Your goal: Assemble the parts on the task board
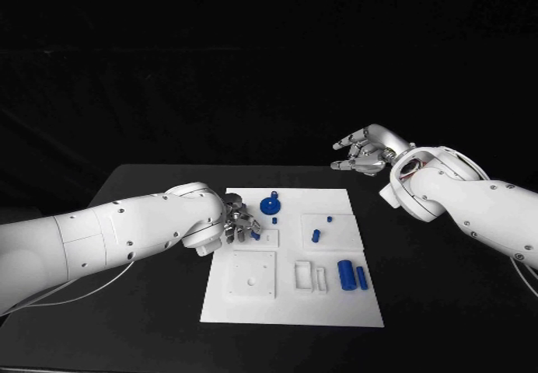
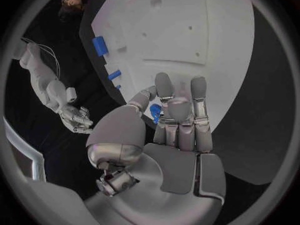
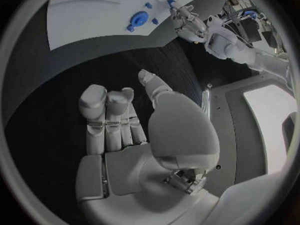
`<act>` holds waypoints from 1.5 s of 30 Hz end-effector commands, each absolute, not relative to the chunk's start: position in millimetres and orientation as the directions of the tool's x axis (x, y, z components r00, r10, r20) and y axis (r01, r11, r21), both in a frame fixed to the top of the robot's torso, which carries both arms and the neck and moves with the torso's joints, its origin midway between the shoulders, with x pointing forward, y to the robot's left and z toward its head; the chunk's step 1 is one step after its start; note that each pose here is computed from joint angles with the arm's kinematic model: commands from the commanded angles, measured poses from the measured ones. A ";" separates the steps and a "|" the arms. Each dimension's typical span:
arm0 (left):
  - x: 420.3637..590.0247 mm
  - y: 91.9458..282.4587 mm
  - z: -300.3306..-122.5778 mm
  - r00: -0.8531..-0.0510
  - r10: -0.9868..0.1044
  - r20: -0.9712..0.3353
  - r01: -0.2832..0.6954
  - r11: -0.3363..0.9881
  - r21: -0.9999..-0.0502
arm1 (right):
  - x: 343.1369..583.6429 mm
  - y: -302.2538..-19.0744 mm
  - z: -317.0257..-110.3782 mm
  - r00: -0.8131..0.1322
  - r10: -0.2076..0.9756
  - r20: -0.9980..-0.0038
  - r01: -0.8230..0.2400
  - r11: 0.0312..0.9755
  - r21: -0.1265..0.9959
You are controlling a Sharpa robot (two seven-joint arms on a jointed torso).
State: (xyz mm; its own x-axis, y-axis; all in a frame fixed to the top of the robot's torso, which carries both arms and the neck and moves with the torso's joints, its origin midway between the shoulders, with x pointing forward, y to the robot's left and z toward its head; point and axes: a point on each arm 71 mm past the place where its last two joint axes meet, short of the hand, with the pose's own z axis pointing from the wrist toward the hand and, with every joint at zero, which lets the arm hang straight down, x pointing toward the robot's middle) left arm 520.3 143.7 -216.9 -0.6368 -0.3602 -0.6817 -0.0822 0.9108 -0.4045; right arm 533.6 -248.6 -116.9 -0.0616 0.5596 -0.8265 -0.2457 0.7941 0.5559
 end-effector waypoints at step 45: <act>491.9 150.0 -212.7 -0.412 -0.487 -0.770 0.011 0.843 -0.539 | 533.4 -252.5 -119.3 -0.078 0.557 -0.827 -0.246 0.793 0.557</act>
